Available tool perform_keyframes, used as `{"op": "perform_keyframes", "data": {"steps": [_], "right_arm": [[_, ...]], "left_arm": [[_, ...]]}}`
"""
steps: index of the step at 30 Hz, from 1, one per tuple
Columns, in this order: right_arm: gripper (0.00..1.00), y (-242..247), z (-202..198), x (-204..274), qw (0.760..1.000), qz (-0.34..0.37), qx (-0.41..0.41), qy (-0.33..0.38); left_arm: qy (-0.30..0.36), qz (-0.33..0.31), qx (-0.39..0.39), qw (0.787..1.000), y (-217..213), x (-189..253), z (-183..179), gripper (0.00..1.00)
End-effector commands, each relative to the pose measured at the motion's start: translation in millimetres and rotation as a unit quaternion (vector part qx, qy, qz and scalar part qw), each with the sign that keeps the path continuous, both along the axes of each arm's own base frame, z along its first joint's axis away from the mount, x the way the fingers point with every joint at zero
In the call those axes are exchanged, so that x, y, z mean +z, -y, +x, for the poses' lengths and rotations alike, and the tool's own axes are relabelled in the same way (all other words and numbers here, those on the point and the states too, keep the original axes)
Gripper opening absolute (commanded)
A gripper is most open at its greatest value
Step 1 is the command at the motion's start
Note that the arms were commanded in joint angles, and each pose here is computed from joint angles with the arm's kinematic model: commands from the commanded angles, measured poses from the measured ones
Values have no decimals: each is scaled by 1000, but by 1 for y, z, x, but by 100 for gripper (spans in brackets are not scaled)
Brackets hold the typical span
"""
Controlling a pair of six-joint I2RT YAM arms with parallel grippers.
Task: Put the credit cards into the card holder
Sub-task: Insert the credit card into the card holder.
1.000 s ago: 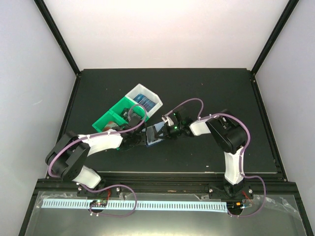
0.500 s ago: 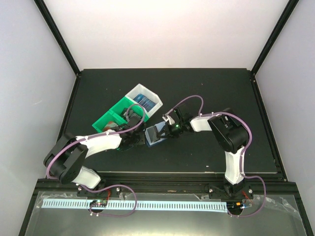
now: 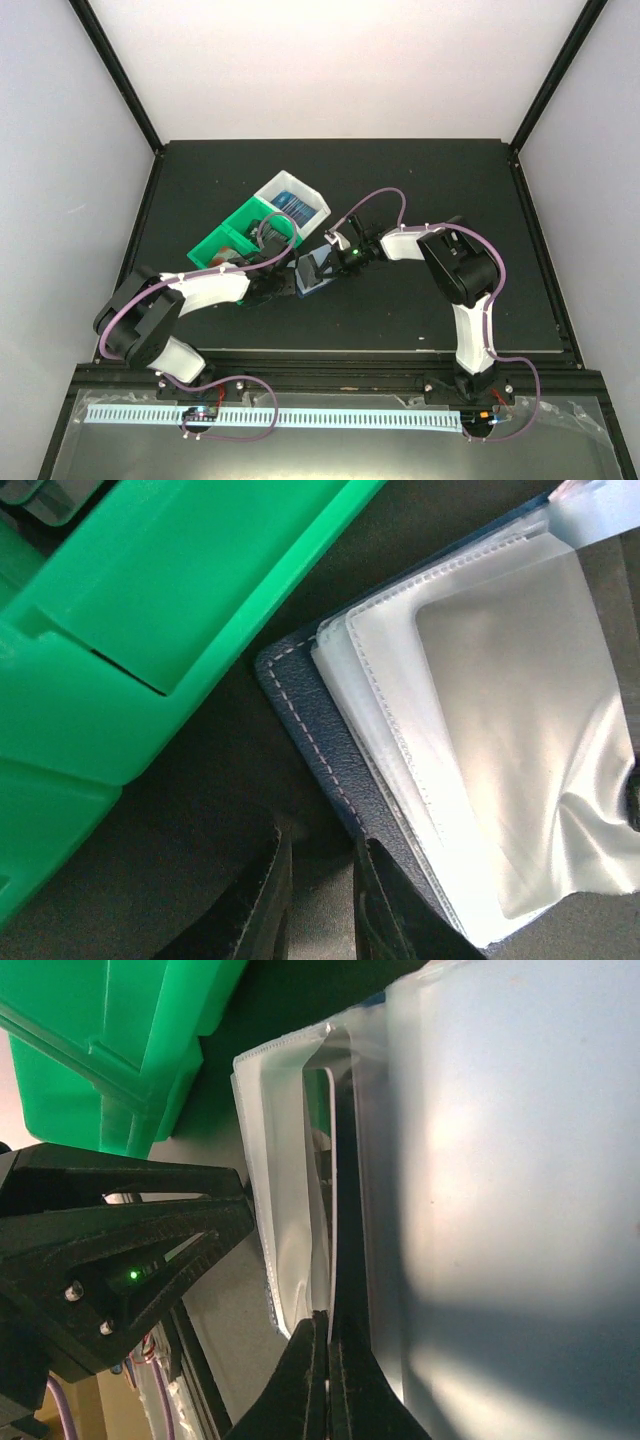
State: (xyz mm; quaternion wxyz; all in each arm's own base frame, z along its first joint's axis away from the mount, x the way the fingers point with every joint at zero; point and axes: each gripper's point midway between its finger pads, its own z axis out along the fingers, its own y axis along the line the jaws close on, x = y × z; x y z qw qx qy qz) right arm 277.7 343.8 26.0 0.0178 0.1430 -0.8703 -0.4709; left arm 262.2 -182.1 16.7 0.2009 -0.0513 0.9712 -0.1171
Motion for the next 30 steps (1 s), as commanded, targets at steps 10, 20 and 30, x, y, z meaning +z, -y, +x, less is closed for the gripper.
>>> {"op": "perform_keyframes", "data": {"steps": [10, 20, 30], "right_arm": [[5, 3, 8, -17, 997, -59, -2, 40], [30, 22, 23, 3, 987, -107, -47, 114], [35, 29, 33, 8, 967, -176, -59, 174]], "left_arm": [[-17, 10, -14, 1000, 3, -12, -1, 18], [-13, 13, -10, 1000, 0, -10, 0, 18], [-13, 10, -12, 1000, 2, -9, 0, 19]]}}
